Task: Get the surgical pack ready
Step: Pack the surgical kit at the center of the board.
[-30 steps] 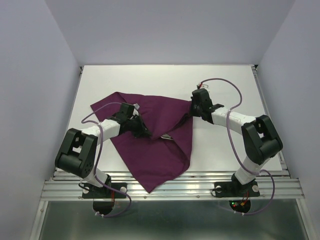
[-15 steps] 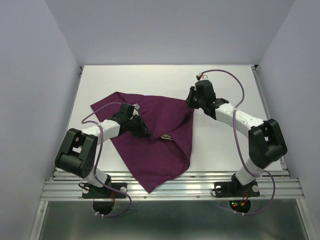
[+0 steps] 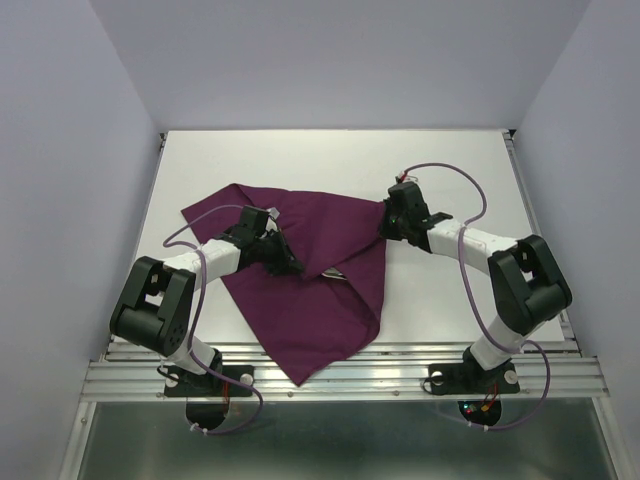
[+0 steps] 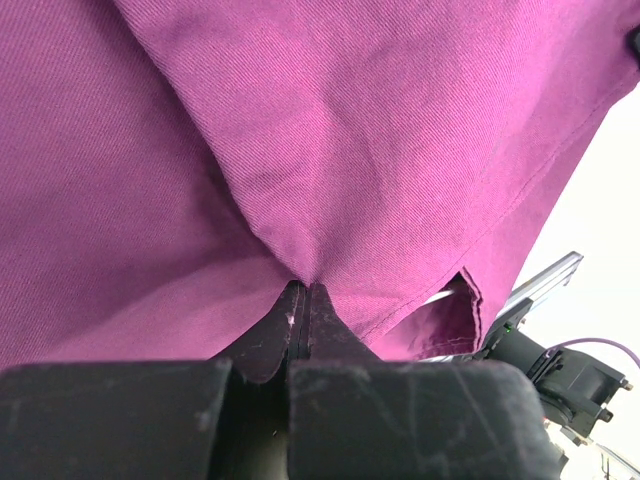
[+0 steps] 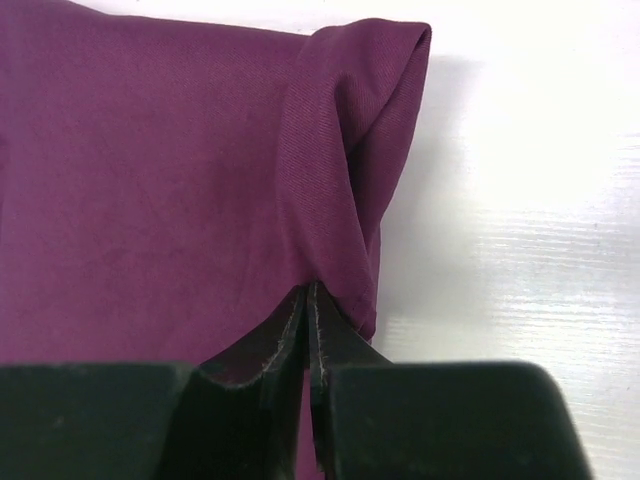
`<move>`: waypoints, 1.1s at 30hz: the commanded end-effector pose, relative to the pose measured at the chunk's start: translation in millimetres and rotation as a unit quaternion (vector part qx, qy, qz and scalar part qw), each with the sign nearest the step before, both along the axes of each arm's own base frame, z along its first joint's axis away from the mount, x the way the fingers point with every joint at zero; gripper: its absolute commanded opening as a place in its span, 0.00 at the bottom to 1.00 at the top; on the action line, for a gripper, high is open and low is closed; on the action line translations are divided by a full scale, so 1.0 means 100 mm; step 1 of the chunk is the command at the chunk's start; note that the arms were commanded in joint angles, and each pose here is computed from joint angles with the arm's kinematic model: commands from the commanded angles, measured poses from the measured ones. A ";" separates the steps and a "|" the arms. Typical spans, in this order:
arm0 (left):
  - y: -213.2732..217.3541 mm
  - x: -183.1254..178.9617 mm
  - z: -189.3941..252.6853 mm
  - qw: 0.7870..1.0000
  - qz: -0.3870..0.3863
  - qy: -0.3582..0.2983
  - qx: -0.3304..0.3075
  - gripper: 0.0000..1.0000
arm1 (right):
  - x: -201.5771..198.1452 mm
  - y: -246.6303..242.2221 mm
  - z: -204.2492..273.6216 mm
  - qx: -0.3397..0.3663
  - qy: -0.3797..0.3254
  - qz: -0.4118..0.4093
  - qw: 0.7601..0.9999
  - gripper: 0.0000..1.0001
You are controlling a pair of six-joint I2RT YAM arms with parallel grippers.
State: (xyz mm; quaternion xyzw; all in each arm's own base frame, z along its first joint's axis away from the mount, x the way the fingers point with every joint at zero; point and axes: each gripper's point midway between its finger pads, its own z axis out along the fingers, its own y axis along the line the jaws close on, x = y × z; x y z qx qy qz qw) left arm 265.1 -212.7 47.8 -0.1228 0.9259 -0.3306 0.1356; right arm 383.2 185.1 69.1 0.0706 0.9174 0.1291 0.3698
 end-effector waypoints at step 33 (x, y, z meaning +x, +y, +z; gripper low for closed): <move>0.01 -0.02 0.08 1.000 -0.005 -0.023 -0.004 0.00 | 0.74 -0.17 0.65 0.037 -0.080 -0.058 0.994 0.32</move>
